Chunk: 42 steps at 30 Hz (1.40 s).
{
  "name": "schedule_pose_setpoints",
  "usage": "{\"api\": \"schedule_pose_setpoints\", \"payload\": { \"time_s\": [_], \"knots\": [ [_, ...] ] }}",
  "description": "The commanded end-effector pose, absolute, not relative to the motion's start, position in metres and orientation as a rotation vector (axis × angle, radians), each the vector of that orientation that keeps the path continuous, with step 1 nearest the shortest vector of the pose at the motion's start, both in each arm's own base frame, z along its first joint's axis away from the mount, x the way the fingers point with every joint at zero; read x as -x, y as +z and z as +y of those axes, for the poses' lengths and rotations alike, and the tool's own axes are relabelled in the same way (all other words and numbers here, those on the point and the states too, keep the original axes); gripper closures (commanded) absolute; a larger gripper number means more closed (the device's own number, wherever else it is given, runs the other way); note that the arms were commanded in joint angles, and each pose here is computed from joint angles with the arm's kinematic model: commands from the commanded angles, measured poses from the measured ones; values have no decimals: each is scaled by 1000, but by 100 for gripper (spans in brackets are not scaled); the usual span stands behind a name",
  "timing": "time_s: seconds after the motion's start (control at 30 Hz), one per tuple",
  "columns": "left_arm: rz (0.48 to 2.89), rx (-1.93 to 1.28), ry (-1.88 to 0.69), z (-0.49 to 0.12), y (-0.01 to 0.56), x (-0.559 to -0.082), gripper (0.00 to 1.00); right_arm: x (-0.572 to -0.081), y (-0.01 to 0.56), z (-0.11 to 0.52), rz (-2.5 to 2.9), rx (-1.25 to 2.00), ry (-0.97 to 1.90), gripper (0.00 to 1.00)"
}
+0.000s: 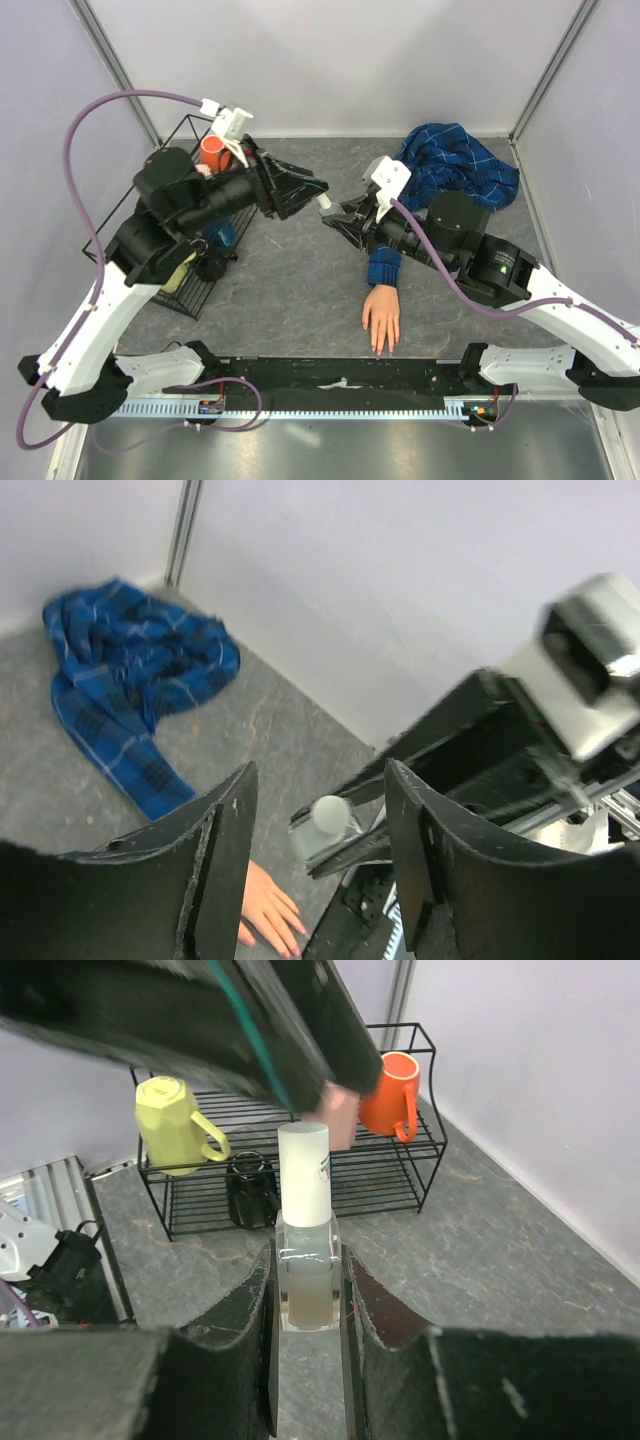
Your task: Paint the nails
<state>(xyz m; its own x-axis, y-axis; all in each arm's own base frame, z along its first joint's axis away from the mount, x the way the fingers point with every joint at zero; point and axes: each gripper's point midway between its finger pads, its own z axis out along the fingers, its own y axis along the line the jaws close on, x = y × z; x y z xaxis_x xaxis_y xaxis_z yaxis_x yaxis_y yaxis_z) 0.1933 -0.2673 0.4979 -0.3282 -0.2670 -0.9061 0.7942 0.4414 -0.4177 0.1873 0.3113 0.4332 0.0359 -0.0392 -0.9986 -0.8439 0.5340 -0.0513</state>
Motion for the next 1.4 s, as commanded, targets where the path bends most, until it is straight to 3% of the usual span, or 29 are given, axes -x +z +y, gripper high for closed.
{"api": "schedule_pose_setpoints", "payload": {
  "time_s": [0.0, 0.13, 0.4, 0.6, 0.63, 0.7, 0.87, 0.97, 1.0, 1.13, 1.37],
  "knots": [
    [1608, -417, -1195, -271, 497, -198, 41, -197, 462, 300, 1359, 742, 696, 100],
    [1635, -422, -1204, -275, 490, -199, 42, -199, 460, 299, 1371, 732, 684, 100],
    [1658, -440, -1232, -279, 482, -195, 58, -201, 461, 298, 1374, 711, 682, 100],
    [1644, -562, -1333, -295, 478, -182, 77, -198, 470, 297, 1354, 686, 715, 100],
    [1641, -582, -1345, -298, 477, -180, 89, -197, 470, 298, 1351, 684, 724, 100],
    [1588, -679, -1393, -304, 476, -169, 98, -195, 471, 296, 1347, 684, 733, 100],
    [1252, -1121, -1561, -310, 469, -114, 98, -172, 476, 295, 1309, 724, 851, 100],
    [913, -1410, -1624, -294, 465, -69, 98, -128, 480, 303, 1227, 864, 1058, 100],
    [694, -1486, -1569, -285, 476, -54, 98, -99, 483, 309, 1145, 971, 1182, 100],
    [583, -1691, -1616, -271, 466, -32, 98, -45, 499, 300, 987, 1051, 1471, 100],
    [536, -1713, -1638, -271, 484, -19, 98, -26, 511, 287, 922, 1021, 1591, 100]
  ]
}}
